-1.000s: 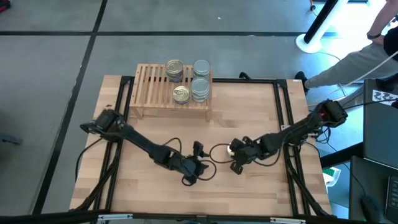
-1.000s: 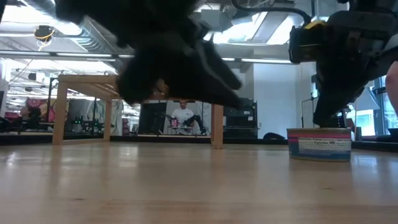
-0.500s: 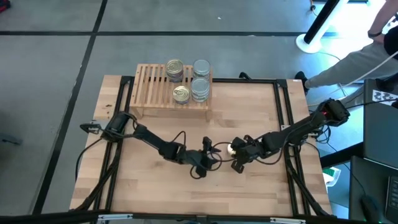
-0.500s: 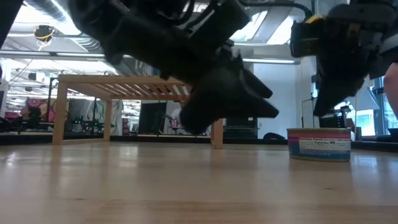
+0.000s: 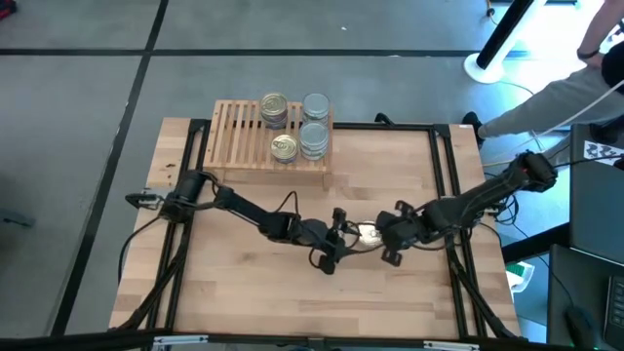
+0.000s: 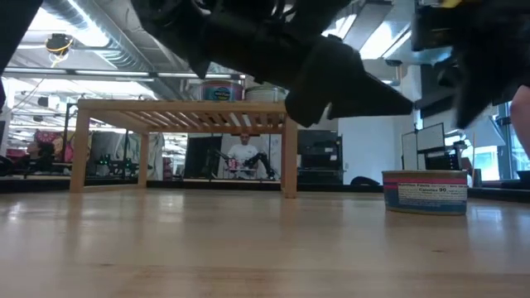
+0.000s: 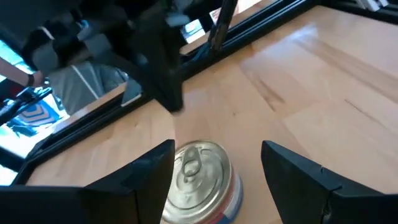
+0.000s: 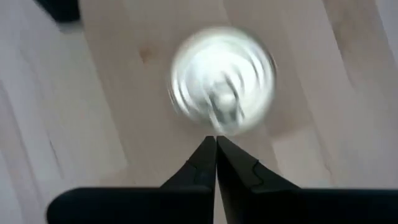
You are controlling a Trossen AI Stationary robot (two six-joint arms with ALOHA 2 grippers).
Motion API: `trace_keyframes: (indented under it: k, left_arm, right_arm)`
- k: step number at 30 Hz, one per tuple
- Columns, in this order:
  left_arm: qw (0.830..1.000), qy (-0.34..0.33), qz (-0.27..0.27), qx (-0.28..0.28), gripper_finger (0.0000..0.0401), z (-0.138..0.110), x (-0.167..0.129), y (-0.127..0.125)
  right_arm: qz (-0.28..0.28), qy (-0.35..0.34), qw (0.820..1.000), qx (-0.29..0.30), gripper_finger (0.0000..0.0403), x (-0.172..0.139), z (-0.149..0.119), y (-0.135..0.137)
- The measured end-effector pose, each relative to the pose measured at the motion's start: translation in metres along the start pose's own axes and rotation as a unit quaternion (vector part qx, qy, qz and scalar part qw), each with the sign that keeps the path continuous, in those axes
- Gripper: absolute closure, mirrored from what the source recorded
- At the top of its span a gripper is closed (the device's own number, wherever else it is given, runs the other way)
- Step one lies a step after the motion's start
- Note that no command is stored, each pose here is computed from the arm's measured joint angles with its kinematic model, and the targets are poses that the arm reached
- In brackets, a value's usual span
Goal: Stack canned seafood by type on shelf
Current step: Stack the blue tuna can on top of the bottom blue tuna can on the shelf
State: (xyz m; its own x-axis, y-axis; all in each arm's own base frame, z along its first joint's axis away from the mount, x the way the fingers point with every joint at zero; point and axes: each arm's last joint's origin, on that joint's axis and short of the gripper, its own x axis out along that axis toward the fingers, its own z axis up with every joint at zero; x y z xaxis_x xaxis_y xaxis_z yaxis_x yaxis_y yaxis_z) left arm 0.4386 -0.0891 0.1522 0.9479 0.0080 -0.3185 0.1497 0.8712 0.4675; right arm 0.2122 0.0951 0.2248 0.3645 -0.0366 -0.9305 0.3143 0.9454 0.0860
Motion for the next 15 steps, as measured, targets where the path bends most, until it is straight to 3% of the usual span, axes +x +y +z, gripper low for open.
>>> trace_keyframes:
  k: [4, 9, 15]
  left_arm:
    - [1.000, 0.000, -0.016, 0.006, 0.0164, -0.005, 0.015, -0.007]
    - [1.000, -0.005, -0.013, 0.008, 0.0164, -0.002, 0.032, -0.009]
    - [0.998, 0.059, -0.033, -0.013, 0.0164, -0.004, 0.038, -0.002]
  right_arm:
    - [-0.025, 0.037, 0.998, -0.044, 0.0388, -0.014, -0.021, -0.002]
    - [-0.023, 0.032, 0.995, -0.093, 0.0388, -0.023, -0.038, 0.007]
    - [-0.017, 0.027, 0.993, -0.110, 0.0388, -0.021, -0.042, 0.016]
